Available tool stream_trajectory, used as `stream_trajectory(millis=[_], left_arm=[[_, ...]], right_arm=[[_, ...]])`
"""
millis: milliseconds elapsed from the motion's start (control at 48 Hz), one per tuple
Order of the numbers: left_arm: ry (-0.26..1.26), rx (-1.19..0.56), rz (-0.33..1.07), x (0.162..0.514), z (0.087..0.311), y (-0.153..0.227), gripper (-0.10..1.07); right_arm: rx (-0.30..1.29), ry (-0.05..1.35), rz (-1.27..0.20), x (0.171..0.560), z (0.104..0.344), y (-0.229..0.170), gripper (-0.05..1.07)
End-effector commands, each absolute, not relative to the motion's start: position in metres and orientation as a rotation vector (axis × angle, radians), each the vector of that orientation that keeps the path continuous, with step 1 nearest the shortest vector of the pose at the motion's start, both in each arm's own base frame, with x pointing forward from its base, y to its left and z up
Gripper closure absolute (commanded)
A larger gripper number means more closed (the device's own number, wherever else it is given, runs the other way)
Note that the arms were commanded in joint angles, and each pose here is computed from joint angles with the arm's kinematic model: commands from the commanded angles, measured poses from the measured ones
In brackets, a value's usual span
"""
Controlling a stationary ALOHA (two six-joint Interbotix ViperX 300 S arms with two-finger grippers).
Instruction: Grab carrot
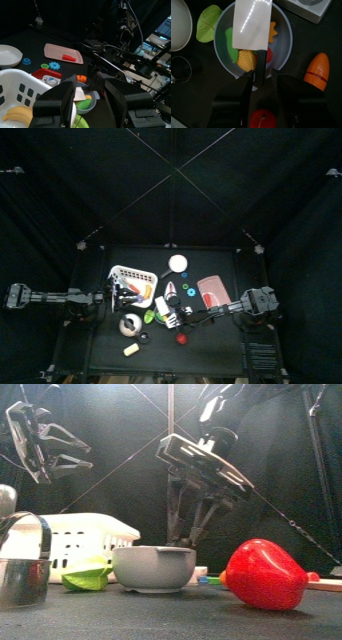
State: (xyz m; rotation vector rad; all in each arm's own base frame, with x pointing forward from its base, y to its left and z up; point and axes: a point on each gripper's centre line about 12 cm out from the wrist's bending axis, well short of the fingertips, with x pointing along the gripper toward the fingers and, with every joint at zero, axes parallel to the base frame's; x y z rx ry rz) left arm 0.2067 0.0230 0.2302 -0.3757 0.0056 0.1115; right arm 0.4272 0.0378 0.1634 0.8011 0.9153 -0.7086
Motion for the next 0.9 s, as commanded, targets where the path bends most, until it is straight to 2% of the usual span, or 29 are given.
stream_trajectory(millis=[0, 271, 521, 688, 875], left_arm=[[-0.015, -0.370, 0.103, 0.209, 0.237, 0.022, 0.19], [-0.010, -0.371, 0.104, 0.209, 0.236, 0.022, 0.19], [-0.013, -0.370, 0.103, 0.209, 0.237, 0.023, 0.19], [-0.014, -0.372, 0.107, 0.209, 0.237, 0.023, 0.19], [-0.014, -0.372, 0.107, 0.209, 0.237, 0.023, 0.19]], right_arm=[[0.810, 0.854, -0.656, 0.429, 0.196, 0.038, 0.28], [0.765, 0.884, -0.694, 0.411, 0.209, 0.032, 0.28], [0.691, 1.017, -0.827, 0.379, 0.179, 0.024, 0.28], [0.664, 1.053, -0.864, 0.371, 0.167, 0.021, 0.27], [0.654, 1.080, -0.881, 0.370, 0.155, 0.020, 0.20]])
